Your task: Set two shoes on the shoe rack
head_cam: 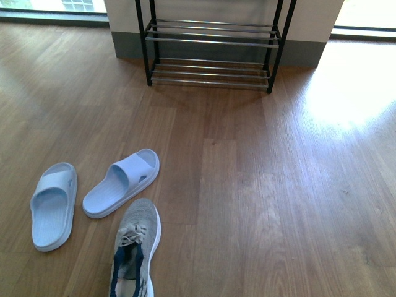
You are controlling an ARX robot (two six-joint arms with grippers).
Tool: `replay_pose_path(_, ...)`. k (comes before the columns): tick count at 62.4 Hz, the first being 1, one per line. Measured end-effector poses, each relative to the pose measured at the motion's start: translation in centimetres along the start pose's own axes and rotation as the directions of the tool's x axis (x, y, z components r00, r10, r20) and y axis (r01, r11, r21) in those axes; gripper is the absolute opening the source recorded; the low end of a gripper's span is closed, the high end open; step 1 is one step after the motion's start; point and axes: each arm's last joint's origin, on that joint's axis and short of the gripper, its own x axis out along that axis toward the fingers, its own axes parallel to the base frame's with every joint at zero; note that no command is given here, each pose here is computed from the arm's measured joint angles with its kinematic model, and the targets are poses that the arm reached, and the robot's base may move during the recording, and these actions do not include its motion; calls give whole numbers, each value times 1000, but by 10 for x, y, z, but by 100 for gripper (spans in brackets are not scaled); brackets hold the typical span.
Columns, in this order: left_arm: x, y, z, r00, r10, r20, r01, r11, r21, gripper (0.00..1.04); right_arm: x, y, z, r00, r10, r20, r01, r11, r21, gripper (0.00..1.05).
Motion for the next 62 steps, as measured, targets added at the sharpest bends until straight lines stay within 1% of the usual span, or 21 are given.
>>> replay_pose_path(35,0,0,0,1000,7,0,-7,1000,-1,95,0,0,0,1000,0,0,0,1000,0,3)
replay_pose_path(37,0,0,0,1000,-5,1,5,1000,-1,95,0,0,0,1000,0,0,0,1000,0,3)
replay_pose_path(38,0,0,0,999,-48,19,48,999,0,92,0,0,0,1000,0,0,0,1000,0,3)
replay_pose_path(39,0,0,-1,998,-56,31,56,998,-6,91,0,0,0,1000,0,0,0,1000,0,3)
replay_pose_path(40,1,0,-1,992,-118,53,118,993,-9,87,0,0,0,1000,0,0,0,1000,0,3)
replay_pose_path(44,1,0,0,967,-240,91,241,970,-3,76,0,0,0,1000,0,0,0,1000,0,3)
replay_pose_path(47,0,0,0,953,-285,98,287,958,2,69,0,0,0,1000,0,0,0,1000,0,3)
replay_pose_path(48,0,0,0,948,-304,96,305,952,6,64,0,0,0,1000,0,0,0,1000,0,3)
replay_pose_path(62,0,0,0,945,-313,98,313,950,11,26,0,0,0,1000,0,0,0,1000,0,3)
